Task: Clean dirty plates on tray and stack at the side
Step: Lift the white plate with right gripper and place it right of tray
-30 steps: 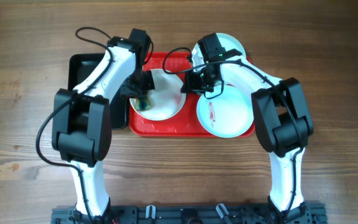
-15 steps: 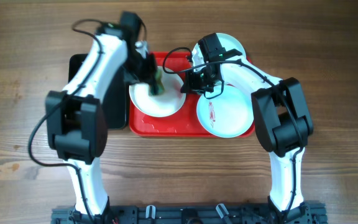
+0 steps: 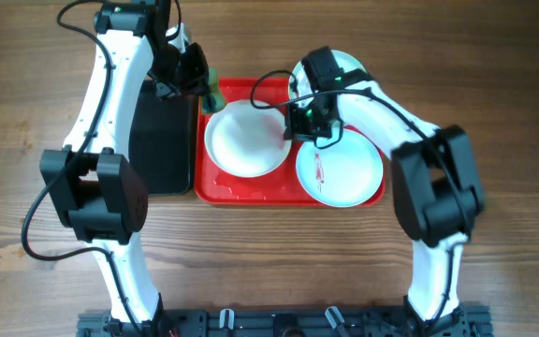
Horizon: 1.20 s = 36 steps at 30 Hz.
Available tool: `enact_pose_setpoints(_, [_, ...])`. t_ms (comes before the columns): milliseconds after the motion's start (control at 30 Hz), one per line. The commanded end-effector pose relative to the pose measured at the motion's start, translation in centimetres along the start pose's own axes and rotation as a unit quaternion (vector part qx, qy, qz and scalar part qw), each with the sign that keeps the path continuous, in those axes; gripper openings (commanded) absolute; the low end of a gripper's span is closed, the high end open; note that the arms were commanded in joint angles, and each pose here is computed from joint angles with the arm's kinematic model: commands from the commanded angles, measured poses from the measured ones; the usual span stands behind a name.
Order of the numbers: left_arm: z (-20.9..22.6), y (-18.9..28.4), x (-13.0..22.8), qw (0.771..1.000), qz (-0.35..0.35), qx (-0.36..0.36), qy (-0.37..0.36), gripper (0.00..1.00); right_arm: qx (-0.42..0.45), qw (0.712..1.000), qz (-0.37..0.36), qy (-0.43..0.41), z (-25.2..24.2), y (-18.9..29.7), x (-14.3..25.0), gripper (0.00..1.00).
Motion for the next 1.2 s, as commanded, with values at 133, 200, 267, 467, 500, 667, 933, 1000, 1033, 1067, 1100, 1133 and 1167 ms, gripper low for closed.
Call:
enact_pose_setpoints(133, [-0.2,0.1,-0.2,1.0,-0.014,-0.018,-0.017,0.04,0.147,0.983,-0.107,0.037,0.8,9.6,0.3,0.04])
enact_pose_setpoints(200, [-0.2,0.1,-0.3,1.0,-0.017,-0.02,-0.018,0.04,0.196,0.971,-0.128,0.041,0.9,11.9,1.1,0.04])
enact_pose_setpoints(267, [-0.2,0.1,-0.3,1.0,-0.017,-0.02,-0.018,0.04,0.226,0.964,-0.135,0.044,1.0,12.9,1.6,0.05])
enact_pose_setpoints(467, [0.0,0.1,-0.4,0.999,-0.02,-0.026,-0.017,0.04,0.315,0.937,-0.144,0.056,1.4,14.2,2.9,0.04])
enact_pose_setpoints(500, [0.0,0.1,-0.4,0.999,-0.02,-0.026,-0.017,0.04,0.327,0.932,-0.147,0.062,1.6,14.2,3.0,0.04])
enact_pose_setpoints(667, [0.0,0.1,-0.4,0.999,-0.019,-0.026,-0.017,0.04,0.385,0.904,-0.172,0.069,2.9,14.3,3.7,0.04])
enact_pose_setpoints(933, [0.2,-0.2,-0.2,0.999,-0.014,-0.029,-0.015,0.04,0.464,0.849,-0.221,0.121,6.3,14.4,5.1,0.04])
enact_pose_setpoints(1000, [0.2,-0.2,-0.2,0.999,-0.014,-0.029,-0.015,0.04,0.487,0.828,-0.244,0.131,7.3,14.7,5.5,0.04])
enact_pose_setpoints(1033, [0.2,-0.2,-0.2,0.999,-0.014,-0.029,-0.015,0.04,0.496,0.82,-0.251,0.137,7.7,14.8,5.6,0.04])
enact_pose_setpoints(1067, [0.2,-0.2,-0.2,0.999,-0.014,-0.029,-0.015,0.04,0.506,0.809,-0.261,0.144,8.1,14.9,5.8,0.04])
enact_pose_setpoints(1100, [0.2,-0.2,-0.2,0.999,-0.014,-0.029,-0.015,0.04,0.516,0.798,-0.271,0.152,8.6,15.1,6.0,0.04])
enact_pose_setpoints(1133, [0.2,-0.2,-0.2,0.999,-0.014,-0.029,-0.015,0.04,0.525,0.787,-0.281,0.16,9.2,15.2,6.3,0.04])
enact_pose_setpoints(1167, [0.2,-0.2,-0.2,0.999,-0.015,-0.029,-0.015,0.04,0.534,0.776,-0.291,0.167,9.7,15.4,6.5,0.04])
Point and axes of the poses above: each gripper's point midway between its finger pads, its own y axis back along the fingers, its own z axis along the line the jaws close on, x = y × z, the point moved 7 cm from there along y, back along the fingers, and after that the axes turned 4 degrees about y, right-handed, at the moved point
